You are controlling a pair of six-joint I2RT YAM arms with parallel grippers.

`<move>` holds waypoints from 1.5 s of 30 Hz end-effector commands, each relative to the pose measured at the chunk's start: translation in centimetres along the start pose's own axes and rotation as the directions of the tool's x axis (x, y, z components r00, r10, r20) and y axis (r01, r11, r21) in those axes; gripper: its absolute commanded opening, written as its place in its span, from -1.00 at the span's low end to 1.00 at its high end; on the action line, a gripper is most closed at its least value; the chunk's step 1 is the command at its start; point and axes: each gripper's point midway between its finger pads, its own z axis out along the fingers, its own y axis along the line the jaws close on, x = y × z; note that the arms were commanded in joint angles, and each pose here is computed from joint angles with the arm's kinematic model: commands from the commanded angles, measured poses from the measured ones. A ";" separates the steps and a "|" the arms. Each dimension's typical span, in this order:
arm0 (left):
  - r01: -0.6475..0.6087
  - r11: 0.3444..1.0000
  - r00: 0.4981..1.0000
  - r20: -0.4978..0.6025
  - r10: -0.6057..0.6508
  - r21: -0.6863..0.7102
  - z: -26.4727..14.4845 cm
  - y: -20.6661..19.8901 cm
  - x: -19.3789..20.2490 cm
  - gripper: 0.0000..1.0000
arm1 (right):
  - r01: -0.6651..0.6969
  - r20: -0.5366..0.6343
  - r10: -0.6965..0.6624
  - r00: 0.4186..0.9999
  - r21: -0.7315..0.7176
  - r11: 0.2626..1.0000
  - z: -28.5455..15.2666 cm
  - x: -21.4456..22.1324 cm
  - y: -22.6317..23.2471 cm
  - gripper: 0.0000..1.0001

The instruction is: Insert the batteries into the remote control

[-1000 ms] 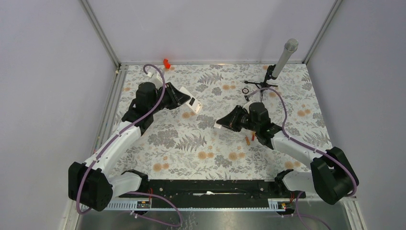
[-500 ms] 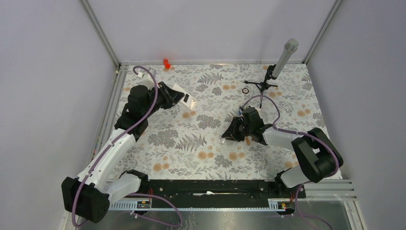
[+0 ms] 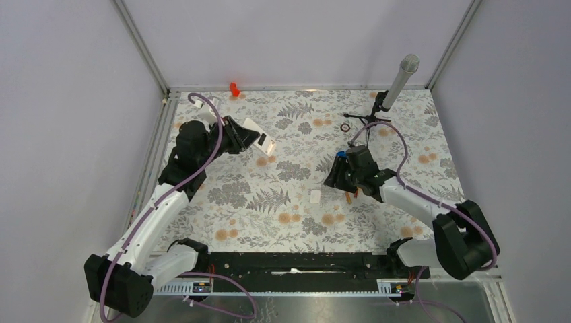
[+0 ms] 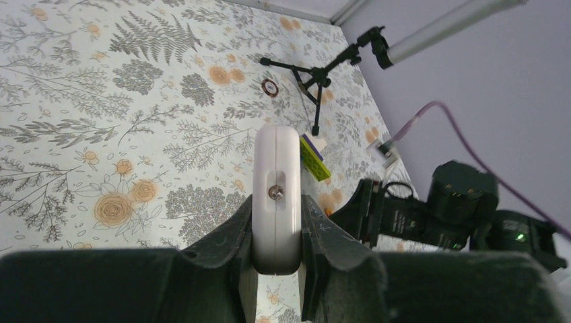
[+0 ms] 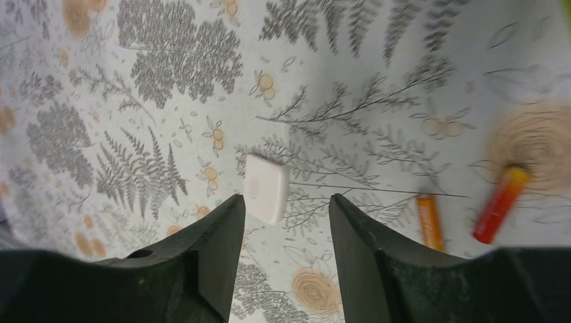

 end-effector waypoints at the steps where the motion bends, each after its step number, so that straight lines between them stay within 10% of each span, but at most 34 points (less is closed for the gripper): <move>1: -0.139 0.973 0.990 0.025 0.136 0.183 -1.0 -3.9 -1.4 -1.00 | 0.079 0.125 -0.099 0.987 0.159 0.984 -2.7 -3.1 -2.2 0.08; 9: -0.193 0.786 0.943 -0.111 0.314 0.587 -2.6 -8.7 2.7 -1.00 | 0.120 0.154 -0.171 0.973 0.293 0.949 -4.1 -3.7 -5.3 0.07; 45: -0.160 0.760 0.965 -0.063 0.255 0.630 -4.2 -10.5 1.8 -1.00 | 0.222 -0.138 -0.185 0.973 0.339 0.914 -0.6 0.4 -8.1 -0.37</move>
